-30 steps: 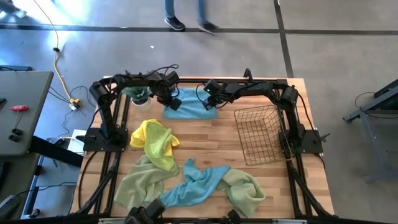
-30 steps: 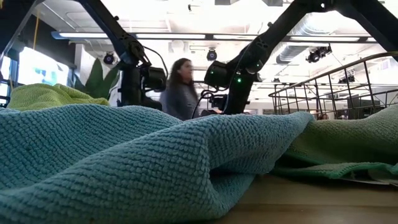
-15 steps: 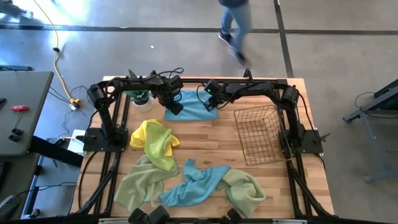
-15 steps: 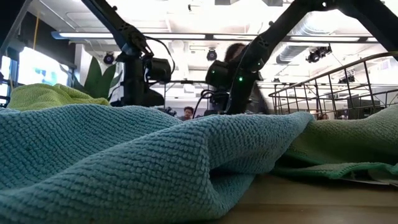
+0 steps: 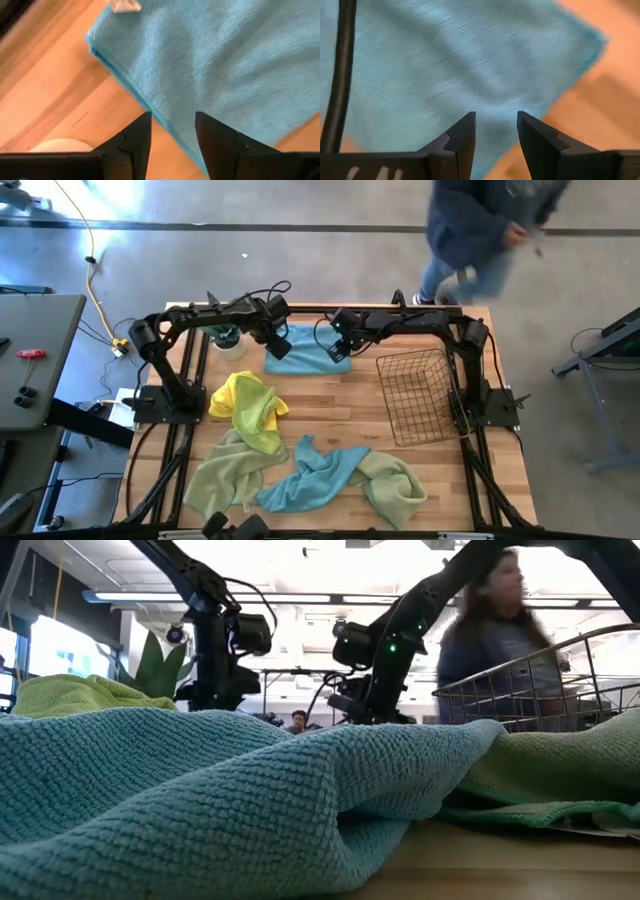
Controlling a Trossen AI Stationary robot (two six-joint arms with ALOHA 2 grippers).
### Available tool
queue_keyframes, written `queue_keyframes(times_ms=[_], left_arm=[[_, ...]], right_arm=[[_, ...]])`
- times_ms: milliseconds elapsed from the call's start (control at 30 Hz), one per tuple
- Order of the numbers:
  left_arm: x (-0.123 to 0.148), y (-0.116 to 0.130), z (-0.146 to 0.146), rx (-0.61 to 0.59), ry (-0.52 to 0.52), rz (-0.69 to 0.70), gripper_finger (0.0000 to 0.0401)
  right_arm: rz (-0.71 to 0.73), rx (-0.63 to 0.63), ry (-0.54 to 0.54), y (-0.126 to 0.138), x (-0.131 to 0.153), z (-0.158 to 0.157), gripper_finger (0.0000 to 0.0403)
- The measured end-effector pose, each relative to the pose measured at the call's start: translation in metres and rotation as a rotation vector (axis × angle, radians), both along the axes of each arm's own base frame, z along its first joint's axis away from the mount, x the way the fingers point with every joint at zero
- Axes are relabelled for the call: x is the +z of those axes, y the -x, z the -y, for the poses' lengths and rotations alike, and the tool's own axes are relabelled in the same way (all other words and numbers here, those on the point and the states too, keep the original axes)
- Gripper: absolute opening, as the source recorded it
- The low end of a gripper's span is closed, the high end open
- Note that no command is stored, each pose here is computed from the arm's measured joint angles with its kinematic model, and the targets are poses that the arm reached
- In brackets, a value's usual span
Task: Fold microfiber towels
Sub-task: Fold the top blue microfiber cloth
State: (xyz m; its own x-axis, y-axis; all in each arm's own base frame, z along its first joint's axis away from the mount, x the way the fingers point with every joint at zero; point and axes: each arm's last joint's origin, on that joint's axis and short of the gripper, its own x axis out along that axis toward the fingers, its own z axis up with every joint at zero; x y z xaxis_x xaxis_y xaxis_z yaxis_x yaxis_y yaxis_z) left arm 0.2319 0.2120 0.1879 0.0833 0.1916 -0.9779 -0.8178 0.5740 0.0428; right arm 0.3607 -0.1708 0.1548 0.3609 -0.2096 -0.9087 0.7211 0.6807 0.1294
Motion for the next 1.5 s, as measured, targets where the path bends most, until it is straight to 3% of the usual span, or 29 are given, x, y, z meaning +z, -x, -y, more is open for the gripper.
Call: queue_keyframes(times_ms=[167, 367, 500, 800, 1100, 1267, 1500], left_arm=[[0.001, -0.014, 0.010, -0.116, -0.002, 0.049, 0.0146], [0.002, -0.040, 0.028, -0.296, -0.073, 0.110, 0.0141], [0.002, -0.048, 0.037, -0.382, -0.089, 0.107, 0.0141], [-0.023, -0.054, 0.041, -0.392, -0.030, 0.027, 0.0140], [-0.045, -0.054, 0.047, -0.387, 0.067, -0.060, 0.0140], [-0.033, -0.058, 0.050, -0.401, 0.000, -0.025, 0.0140], [-0.018, -0.062, 0.053, -0.622, -0.091, -0.001, 0.0140]], right_arm=[[-0.002, 0.076, -0.002, -0.010, -0.003, -0.019, 0.0138], [-0.138, 0.106, 0.093, -0.007, -0.010, -0.026, 0.0138], [-0.212, 0.129, 0.088, 0.000, -0.012, -0.025, 0.0138], [-0.339, 0.156, 0.138, 0.008, -0.014, -0.025, 0.0138], [-0.257, 0.101, 0.157, 0.013, 0.015, -0.027, 0.0138], [-0.160, -0.020, 0.100, 0.018, 0.037, -0.033, 0.0138], [-0.061, -0.112, -0.010, 0.009, 0.046, -0.064, 0.0138]])
